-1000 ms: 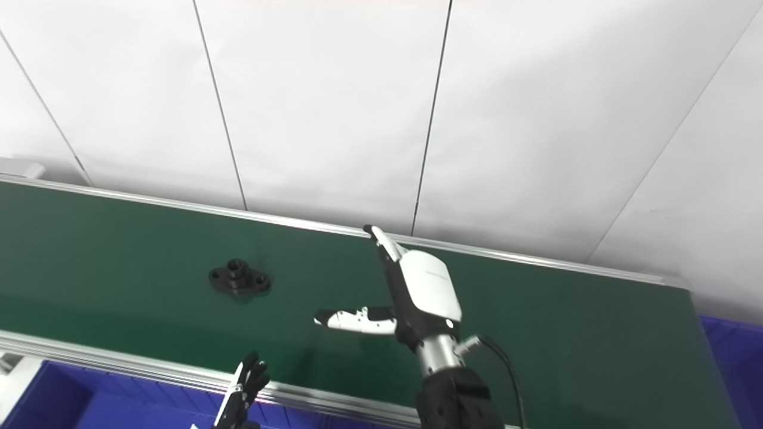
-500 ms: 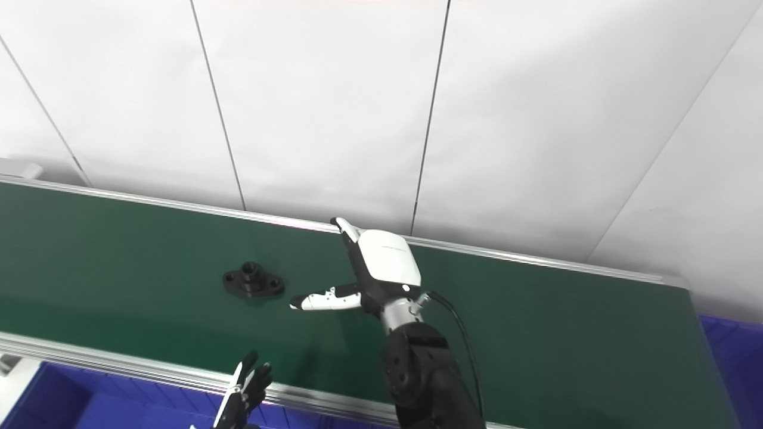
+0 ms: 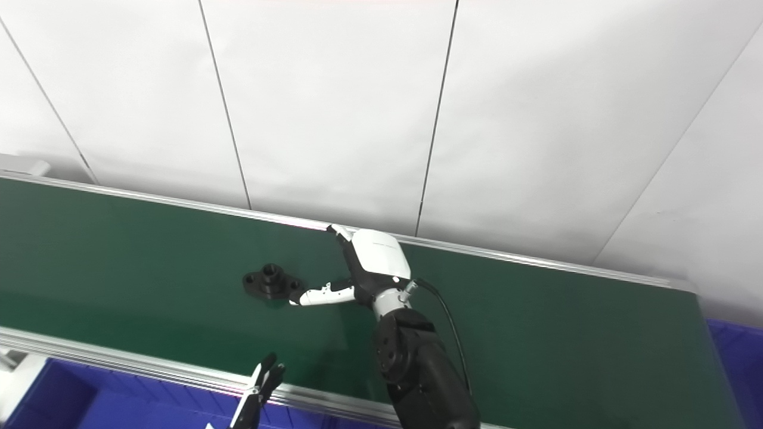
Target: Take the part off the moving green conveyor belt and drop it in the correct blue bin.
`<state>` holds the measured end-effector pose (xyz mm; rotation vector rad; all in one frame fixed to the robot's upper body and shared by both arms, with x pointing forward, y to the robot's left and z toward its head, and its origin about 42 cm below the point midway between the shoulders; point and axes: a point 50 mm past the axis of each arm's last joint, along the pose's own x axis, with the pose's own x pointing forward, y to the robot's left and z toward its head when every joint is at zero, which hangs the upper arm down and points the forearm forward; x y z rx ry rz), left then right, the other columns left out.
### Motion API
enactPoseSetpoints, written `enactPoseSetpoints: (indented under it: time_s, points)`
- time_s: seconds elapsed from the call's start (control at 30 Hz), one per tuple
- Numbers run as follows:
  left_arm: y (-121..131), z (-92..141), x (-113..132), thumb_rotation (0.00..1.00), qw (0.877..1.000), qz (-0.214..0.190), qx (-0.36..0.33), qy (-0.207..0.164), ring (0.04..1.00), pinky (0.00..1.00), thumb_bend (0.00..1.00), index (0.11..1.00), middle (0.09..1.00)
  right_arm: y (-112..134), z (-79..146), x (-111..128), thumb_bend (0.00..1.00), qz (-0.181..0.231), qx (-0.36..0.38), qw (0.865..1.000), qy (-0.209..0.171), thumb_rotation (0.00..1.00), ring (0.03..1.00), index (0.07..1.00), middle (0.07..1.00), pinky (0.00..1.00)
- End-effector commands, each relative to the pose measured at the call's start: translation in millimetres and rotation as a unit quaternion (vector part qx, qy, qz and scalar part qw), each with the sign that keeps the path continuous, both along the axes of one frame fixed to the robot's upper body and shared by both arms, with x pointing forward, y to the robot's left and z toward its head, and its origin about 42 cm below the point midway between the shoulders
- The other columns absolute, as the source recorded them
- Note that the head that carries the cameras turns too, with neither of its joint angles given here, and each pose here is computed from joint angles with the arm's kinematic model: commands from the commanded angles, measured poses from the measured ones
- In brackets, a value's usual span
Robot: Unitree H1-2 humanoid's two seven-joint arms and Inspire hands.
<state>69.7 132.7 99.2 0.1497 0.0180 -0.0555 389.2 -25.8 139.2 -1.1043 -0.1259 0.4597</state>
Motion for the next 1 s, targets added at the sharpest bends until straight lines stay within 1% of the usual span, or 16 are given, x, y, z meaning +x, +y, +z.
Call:
enactPoseSetpoints:
  time_s: [0.0,0.17,0.27,0.43,0.47,0.53,0.6,0.67,0.73,0.77,0.8,0.83,0.9,0.93,0.97]
  points:
    - [-55.6,19.8,-2.3,0.97,0.997,-0.005,-0.07,-0.013,0.949,0.95,0.5,1.0,0.959,19.7,25.6,9.1,0.98,0.013,0.014,0.999,-0.039,0.61,0.781,0.896,0.852,0.65]
    - [-60.7,22.0,-4.8,0.96,0.997,-0.007,-0.074,-0.013,0.948,0.94,0.51,0.998,0.954,29.3,18.8,11.9,0.98,0.018,0.003,0.999,-0.028,0.6,0.745,0.889,0.84,0.62]
    - [-63.6,23.0,-5.7,0.99,0.998,-0.017,-0.063,-0.013,0.931,0.9,0.53,1.0,0.946,36.0,13.8,12.6,0.98,0.025,-0.009,0.999,-0.019,0.59,0.711,0.892,0.838,0.58]
    - [-70.0,25.4,-7.4,0.99,0.998,-0.019,-0.063,-0.013,0.923,0.88,0.54,0.99,0.941,43.9,6.3,12.0,0.98,0.031,-0.018,0.999,-0.014,0.58,0.696,0.88,0.829,0.56]
    - [-71.7,26.1,-7.6,0.99,0.998,-0.021,-0.064,-0.014,0.923,0.88,0.54,0.99,0.941,46.2,4.1,11.5,0.98,0.033,-0.022,0.999,-0.016,0.57,0.698,0.88,0.829,0.56]
    - [-75.2,26.8,-8.1,0.99,0.997,-0.025,-0.065,-0.017,0.922,0.86,0.55,0.986,0.946,50.2,-0.4,10.3,0.97,0.038,-0.033,0.999,-0.021,0.54,0.671,0.867,0.813,0.54]
    - [-79.2,27.3,-9.1,1.0,0.997,-0.026,-0.065,-0.021,0.918,0.85,0.55,0.983,0.945,53.2,-4.9,8.3,0.96,0.042,-0.047,0.997,-0.035,0.54,0.658,0.864,0.808,0.53]
    - [-82.8,29.0,-10.8,1.0,0.997,-0.027,-0.066,-0.019,0.93,0.85,0.53,0.98,0.953,56.5,-9.8,5.3,0.95,0.04,-0.05,0.997,-0.049,0.52,0.588,0.847,0.78,0.45]
    - [-86.4,31.4,-13.1,0.99,0.997,-0.028,-0.073,-0.013,0.937,0.86,0.49,0.981,0.967,59.5,-13.9,2.7,0.95,0.03,-0.031,0.998,-0.046,0.5,0.482,0.824,0.74,0.35]
    - [-88.5,32.3,-14.0,0.98,0.996,-0.028,-0.078,-0.013,0.95,0.88,0.46,0.99,0.981,60.6,-15.6,1.7,0.93,0.023,-0.019,0.999,-0.041,0.49,0.42,0.803,0.675,0.3]
    - [-89.8,32.7,-14.5,0.97,0.996,-0.029,-0.081,-0.014,0.955,0.89,0.44,0.993,0.986,61.1,-16.6,1.2,0.92,0.019,-0.012,0.999,-0.039,0.48,0.384,0.789,0.626,0.27]
    - [-91.5,33.0,-14.5,0.97,0.996,-0.027,-0.086,-0.016,0.957,0.9,0.43,0.992,0.991,63.1,-18.4,-0.2,0.87,0.016,0.001,0.999,-0.04,0.43,0.335,0.754,0.535,0.24]
    - [-93.4,33.7,-14.6,0.96,0.996,-0.025,-0.09,-0.018,0.959,0.9,0.43,0.989,0.995,66.5,-20.7,-2.2,0.82,0.012,0.015,0.999,-0.04,0.37,0.292,0.721,0.452,0.21]
    - [-93.8,34.1,-14.8,0.97,0.996,-0.025,-0.089,-0.018,0.969,0.92,0.43,0.994,0.998,68.3,-21.8,-3.2,0.78,0.012,0.012,0.999,-0.04,0.21,0.224,0.665,0.34,0.16]
    - [-94.0,34.7,-15.2,0.97,0.996,-0.026,-0.087,-0.017,0.971,0.92,0.43,0.997,0.999,69.7,-22.8,-3.9,0.65,0.013,0.002,0.999,-0.041,0.17,0.192,0.581,0.293,0.14]
